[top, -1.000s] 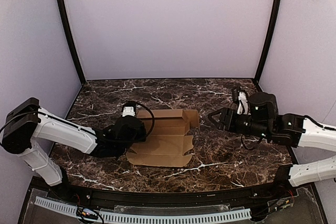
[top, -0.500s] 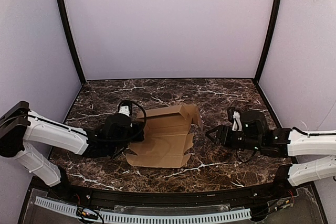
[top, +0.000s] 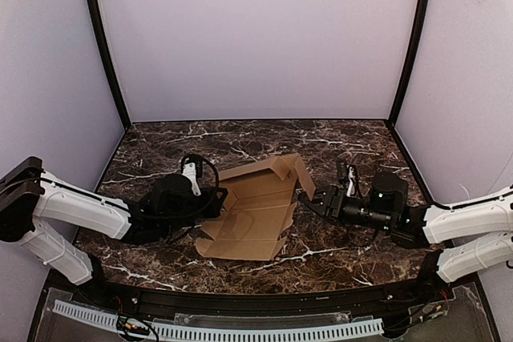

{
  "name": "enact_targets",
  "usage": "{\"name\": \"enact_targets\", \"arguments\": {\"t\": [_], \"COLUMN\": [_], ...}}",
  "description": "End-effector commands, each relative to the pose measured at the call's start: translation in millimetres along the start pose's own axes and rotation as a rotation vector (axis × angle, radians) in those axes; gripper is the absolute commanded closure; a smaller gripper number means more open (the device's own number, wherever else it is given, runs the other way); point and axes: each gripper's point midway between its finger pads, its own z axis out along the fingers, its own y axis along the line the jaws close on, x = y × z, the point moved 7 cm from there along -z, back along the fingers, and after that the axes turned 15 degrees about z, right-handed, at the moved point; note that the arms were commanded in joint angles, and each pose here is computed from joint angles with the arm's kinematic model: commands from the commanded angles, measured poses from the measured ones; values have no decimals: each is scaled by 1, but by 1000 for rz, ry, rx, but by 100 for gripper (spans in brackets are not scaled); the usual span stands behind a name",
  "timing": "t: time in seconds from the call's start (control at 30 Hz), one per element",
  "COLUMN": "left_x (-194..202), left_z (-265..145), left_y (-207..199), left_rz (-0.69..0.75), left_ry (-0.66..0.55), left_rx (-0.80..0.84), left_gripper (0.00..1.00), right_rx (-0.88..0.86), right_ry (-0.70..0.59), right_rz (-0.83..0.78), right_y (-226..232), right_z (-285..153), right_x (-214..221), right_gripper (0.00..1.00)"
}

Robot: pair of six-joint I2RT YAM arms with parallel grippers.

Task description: Fold the paper box

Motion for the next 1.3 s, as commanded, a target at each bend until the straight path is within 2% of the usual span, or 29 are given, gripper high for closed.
{"name": "enact_targets", "arguments": {"t": [0.0,0.4,0.7,1.07,1.27], "left_x": [-9,-7,-4,-6,-10], "left_z": [-5,-2,2,0,-1], "left_y": [-6,-12,-15,-6,1], "left_rz": [-35,-47,-58,-65,-70], "left_ry": [-39,-39,-30,-47,-62], "left_rx": [76,127,161,103,78], "left_gripper": [100,100,100,100,100], "right_rx": [-212,-321,-275,-247,-175], "right_ry": [13,46,40,38,55], "right_rz": [2,56,70,21,-30], "right_y": [28,36,28,15,3], "right_z": [-1,17,26,6,-8], "right_x": [-2,-2,-1,6,12], "right_gripper": [37,42,49,41,39]}}
